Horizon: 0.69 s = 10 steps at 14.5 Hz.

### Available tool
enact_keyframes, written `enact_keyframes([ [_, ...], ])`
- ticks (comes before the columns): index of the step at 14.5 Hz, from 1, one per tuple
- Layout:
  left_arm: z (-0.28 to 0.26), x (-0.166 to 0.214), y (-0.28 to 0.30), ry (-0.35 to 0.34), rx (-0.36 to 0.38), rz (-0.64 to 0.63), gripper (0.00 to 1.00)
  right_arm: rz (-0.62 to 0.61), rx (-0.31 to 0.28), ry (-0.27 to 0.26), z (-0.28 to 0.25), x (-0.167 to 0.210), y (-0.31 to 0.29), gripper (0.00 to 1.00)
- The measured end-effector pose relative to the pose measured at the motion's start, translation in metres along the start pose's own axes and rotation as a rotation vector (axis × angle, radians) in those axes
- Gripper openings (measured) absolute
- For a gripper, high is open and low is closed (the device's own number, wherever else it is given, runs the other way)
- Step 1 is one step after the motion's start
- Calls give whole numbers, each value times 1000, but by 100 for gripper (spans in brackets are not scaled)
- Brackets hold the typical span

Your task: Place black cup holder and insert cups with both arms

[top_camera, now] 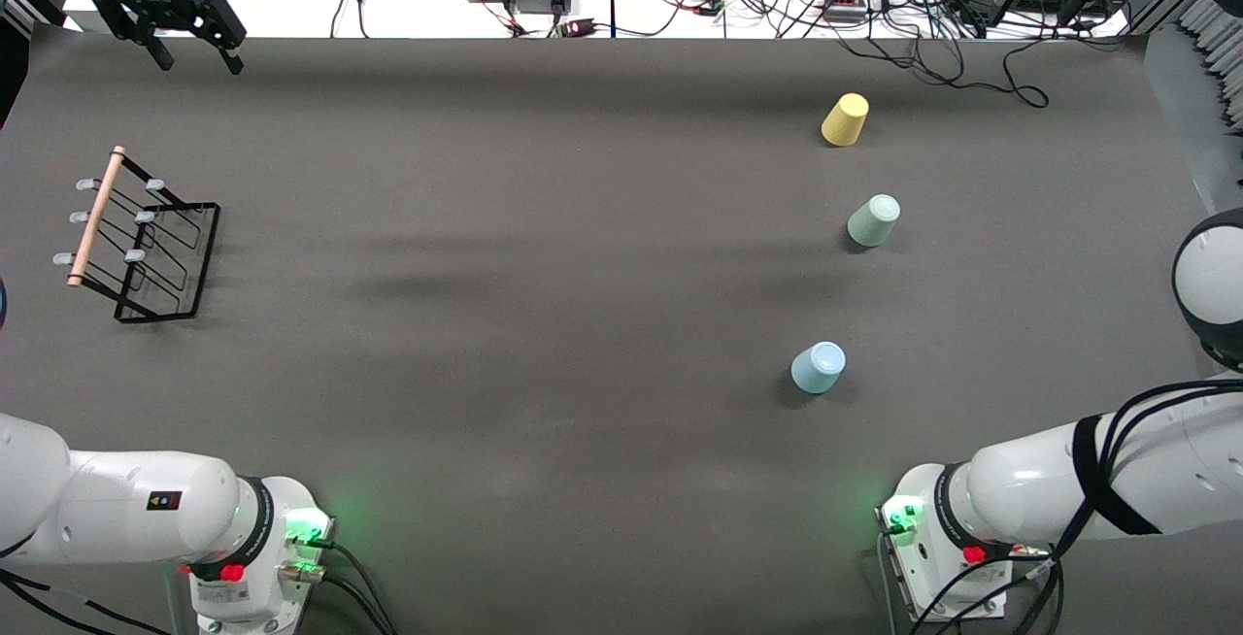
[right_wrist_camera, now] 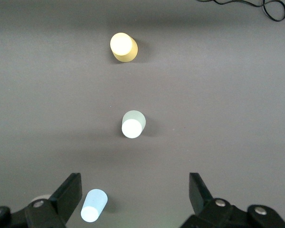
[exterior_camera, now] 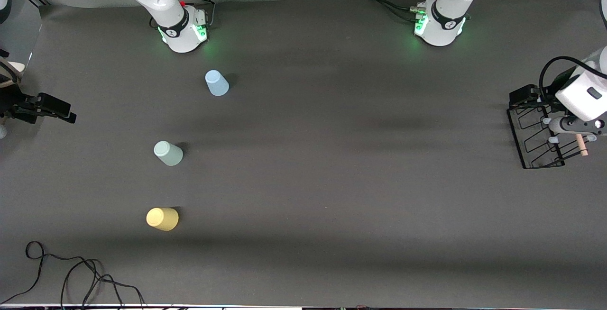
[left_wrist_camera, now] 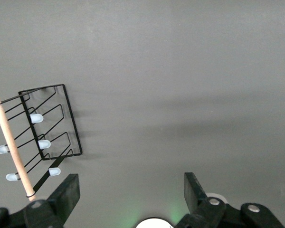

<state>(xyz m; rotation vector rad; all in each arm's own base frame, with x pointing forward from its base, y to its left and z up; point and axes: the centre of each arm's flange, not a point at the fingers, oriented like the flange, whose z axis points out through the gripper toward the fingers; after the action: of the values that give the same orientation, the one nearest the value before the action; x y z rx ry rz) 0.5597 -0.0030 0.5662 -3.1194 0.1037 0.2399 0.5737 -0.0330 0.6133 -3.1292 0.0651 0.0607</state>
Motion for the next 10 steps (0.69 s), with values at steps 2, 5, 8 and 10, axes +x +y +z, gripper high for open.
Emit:
enact_keyframes([
  [2, 1, -2, -22, -1, -1, 4, 98, 0, 0, 0, 0, 0, 0, 100],
  [5, 9, -8, -89, -11, -16, 28, 98, -1, 0, -1, 0, 0, 0, 100],
  [8, 33, -13, -165, -9, -22, 44, 98, -1, 0, -1, 1, 0, -1, 100],
  [10, 60, -8, -195, -38, -4, 36, 98, -1, 0, -1, 1, 0, -1, 100],
])
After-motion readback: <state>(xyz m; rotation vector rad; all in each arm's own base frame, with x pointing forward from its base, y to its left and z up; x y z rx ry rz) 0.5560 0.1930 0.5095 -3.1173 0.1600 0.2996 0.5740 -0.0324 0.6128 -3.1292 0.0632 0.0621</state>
